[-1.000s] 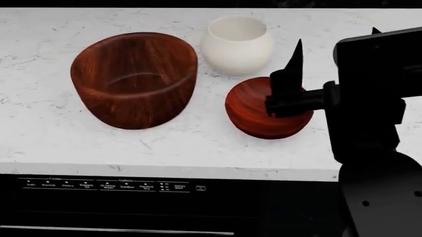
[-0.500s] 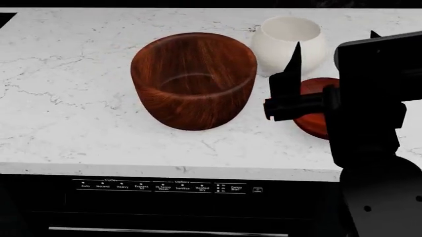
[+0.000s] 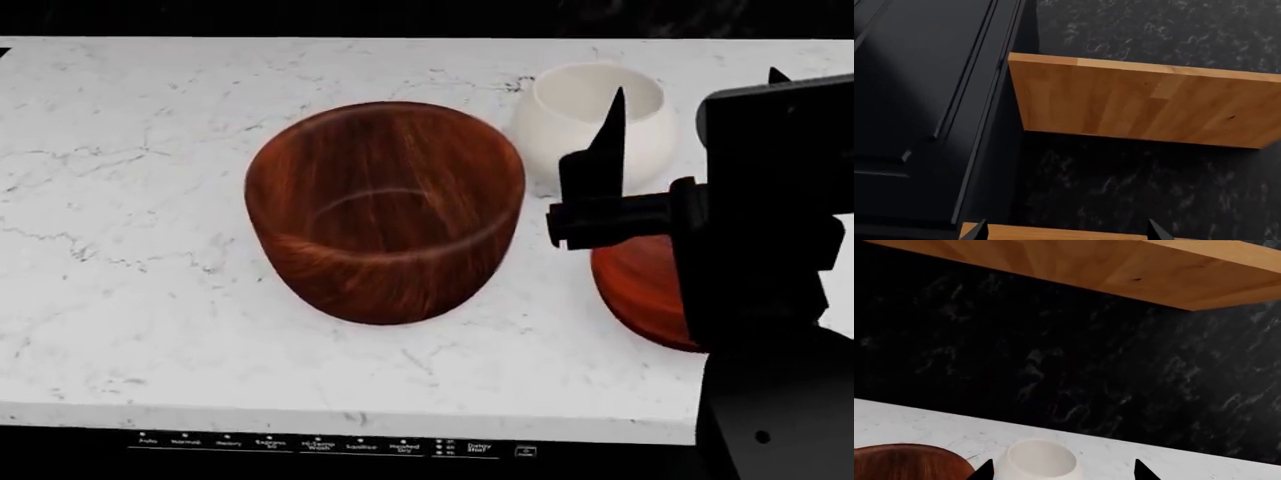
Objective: Stack the bowls from largest to smallest.
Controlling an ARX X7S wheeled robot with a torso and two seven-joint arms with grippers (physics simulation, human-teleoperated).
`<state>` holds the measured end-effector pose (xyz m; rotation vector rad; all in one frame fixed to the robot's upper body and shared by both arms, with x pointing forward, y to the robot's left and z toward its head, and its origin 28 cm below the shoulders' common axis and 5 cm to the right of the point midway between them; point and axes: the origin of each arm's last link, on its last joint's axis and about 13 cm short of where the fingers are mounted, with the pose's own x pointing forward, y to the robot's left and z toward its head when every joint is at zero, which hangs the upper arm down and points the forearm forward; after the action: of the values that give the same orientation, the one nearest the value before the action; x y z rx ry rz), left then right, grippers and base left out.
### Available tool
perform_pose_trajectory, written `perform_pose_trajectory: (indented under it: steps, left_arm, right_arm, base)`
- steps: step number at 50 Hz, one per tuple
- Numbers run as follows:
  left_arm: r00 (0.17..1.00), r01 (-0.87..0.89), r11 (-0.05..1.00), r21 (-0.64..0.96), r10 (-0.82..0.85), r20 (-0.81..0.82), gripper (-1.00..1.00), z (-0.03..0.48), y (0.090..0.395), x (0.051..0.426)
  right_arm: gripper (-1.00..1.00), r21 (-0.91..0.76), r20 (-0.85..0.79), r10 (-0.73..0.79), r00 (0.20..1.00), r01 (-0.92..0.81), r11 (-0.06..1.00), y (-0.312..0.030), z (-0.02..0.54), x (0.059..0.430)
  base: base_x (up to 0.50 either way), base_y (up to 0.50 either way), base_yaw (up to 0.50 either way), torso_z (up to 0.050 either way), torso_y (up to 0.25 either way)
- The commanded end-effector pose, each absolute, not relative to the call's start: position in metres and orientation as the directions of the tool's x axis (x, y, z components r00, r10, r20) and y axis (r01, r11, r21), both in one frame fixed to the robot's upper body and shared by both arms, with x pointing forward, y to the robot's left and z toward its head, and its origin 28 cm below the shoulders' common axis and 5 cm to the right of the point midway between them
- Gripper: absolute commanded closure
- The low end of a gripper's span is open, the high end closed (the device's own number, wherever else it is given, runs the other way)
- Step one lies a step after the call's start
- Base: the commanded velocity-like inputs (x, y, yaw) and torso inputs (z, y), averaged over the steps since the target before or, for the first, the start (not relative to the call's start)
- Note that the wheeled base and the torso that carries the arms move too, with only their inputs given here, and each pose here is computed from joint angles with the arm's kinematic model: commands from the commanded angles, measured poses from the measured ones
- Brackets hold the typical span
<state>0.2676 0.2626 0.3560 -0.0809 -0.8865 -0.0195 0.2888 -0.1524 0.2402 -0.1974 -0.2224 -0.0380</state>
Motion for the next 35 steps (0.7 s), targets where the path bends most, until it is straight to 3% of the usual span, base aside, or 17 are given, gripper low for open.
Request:
perform_pose_trajectory:
  steps: [1,35]
  left_arm:
    - [0.635,0.073,0.995,-0.068,0.007,0.773,-1.0,0.353,0.2627,0.2671]
    - [0.628,0.074,0.995,-0.071,0.008,0.778,-1.0,0.3516,0.2642,0.2619]
  right_arm:
    - [-1.0,-0.178,0.239,-0.016,0.971,0.06,0.982,-0.1538,0.2395,0.2862]
    - [-1.0,-0.172,0.24,-0.018,0.97,0.061,0.983,-0.1531,0.2366,0.2824]
  base:
    - [0.28,0.0,0.0,0.0,0.0]
    - [0.28,0.0,0.0,0.0,0.0]
